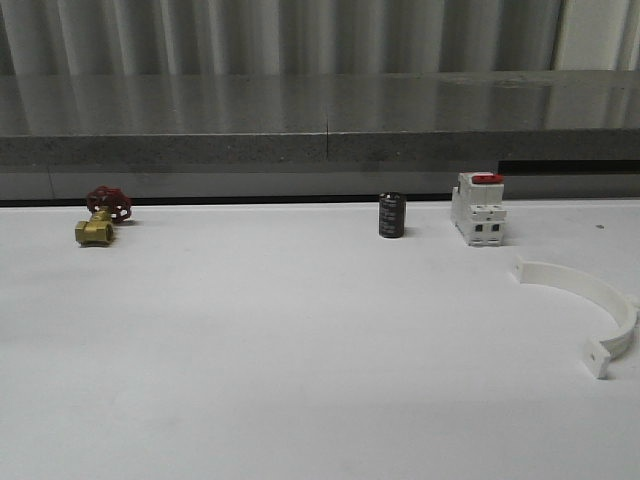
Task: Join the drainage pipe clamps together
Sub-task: 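Move the left gripper down over the white clamp half and grasp it, then carry the clamp half with the left gripper toward the table center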
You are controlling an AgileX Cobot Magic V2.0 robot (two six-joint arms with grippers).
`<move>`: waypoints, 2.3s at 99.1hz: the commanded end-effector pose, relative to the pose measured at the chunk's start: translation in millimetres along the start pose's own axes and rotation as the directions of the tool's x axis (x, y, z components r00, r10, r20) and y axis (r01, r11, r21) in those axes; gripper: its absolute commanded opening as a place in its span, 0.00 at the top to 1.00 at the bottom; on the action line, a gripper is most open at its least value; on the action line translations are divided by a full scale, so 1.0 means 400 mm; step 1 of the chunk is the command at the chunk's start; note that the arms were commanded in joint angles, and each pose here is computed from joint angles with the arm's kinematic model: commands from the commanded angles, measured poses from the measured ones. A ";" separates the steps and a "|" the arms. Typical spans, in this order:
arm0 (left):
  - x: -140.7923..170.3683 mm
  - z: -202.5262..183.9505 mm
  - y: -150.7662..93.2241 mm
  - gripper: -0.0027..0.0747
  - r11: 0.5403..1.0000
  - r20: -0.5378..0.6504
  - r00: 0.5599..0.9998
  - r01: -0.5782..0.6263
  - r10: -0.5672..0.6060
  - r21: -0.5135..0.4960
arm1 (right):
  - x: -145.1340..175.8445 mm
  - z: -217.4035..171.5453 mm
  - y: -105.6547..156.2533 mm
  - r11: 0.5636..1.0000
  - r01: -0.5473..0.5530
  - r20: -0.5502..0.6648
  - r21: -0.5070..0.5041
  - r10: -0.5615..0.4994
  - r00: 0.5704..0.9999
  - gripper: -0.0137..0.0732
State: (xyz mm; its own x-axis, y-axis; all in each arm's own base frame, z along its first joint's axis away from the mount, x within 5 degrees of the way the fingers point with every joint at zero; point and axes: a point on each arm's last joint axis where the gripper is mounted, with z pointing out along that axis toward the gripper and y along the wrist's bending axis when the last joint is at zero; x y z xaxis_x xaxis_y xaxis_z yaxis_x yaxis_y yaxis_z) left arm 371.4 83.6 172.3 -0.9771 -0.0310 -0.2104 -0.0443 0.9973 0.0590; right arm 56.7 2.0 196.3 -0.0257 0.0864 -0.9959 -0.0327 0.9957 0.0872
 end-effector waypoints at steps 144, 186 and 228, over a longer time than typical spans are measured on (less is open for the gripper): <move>-0.030 0.003 0.002 0.88 1.000 0.072 0.997 0.020 -0.021 0.009 | -0.035 -0.007 0.002 1.000 0.009 0.118 -0.002 -0.009 0.993 0.92; -0.014 -0.138 -0.072 0.95 0.993 0.116 0.992 0.036 -0.049 0.115 | -0.035 -0.007 0.002 1.000 0.009 0.118 -0.002 -0.009 0.993 0.92; 0.051 -0.207 -0.383 0.95 0.967 0.122 0.992 -0.015 -0.016 0.253 | -0.035 -0.007 0.002 1.000 0.009 0.118 -0.002 -0.009 0.993 0.92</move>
State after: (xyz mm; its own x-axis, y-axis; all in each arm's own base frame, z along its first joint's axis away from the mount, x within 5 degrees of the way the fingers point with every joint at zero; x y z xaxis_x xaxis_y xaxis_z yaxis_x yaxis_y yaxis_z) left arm 345.7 -45.9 215.3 -0.9687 -0.0295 -0.2465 0.0045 0.9907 -0.1363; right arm 56.7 2.0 196.3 -0.0257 0.0864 -0.9959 -0.0327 0.9957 0.0872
